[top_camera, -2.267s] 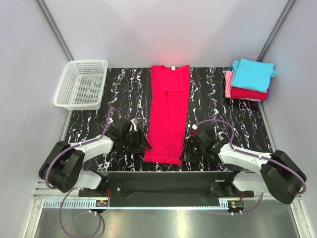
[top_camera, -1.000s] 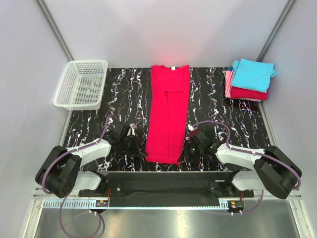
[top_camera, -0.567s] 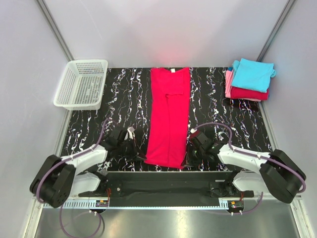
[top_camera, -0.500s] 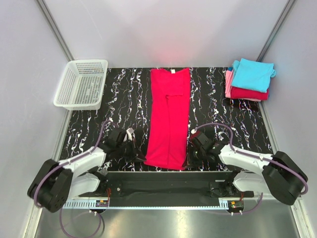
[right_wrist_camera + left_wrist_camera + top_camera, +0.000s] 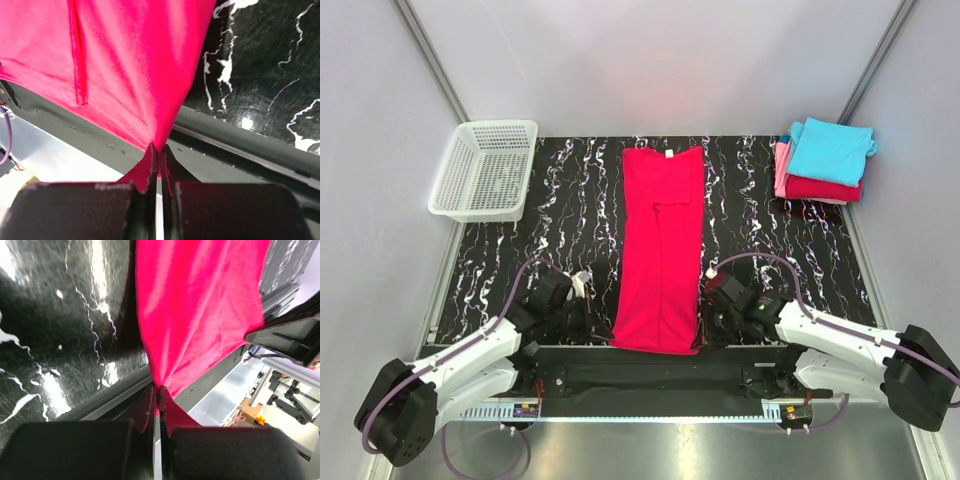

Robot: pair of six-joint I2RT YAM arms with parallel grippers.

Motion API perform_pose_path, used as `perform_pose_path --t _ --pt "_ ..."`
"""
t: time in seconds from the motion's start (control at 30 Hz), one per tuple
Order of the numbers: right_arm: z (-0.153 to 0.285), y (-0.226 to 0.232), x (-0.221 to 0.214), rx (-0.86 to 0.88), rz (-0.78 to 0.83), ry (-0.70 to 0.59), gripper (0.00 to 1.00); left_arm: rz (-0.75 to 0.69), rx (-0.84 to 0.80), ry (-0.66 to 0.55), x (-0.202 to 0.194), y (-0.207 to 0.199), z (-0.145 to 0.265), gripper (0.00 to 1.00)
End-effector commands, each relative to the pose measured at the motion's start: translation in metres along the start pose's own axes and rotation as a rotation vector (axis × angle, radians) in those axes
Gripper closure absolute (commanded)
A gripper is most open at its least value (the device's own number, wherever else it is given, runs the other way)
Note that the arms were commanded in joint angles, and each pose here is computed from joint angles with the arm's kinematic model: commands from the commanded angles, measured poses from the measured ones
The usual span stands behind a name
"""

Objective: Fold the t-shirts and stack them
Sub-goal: Fold the tshirt

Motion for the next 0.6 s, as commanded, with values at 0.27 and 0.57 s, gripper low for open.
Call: perform_pose_path --t 0.27,0.57 --pt "0.026 0.008 0.034 -0.1 0.051 -0.141 1.0 -0.071 -0.022 -0.166 0.029 -0.047 0.014 1.0" --pt "0.034 -0.005 0.073 -0.267 0.095 -0.281 1.0 -0.144 0.091 -0.3 0.064 -0.067 0.004 1.0"
Point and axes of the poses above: each gripper's point midway between its finger pads, its own z axis back along the fingers, its own y axis along the line the jaws close on, x = y × z, the point moved 1 cm from there along z, back along the fingers, and after that the axes turned 12 degrees about z, right-handed, at the moved point
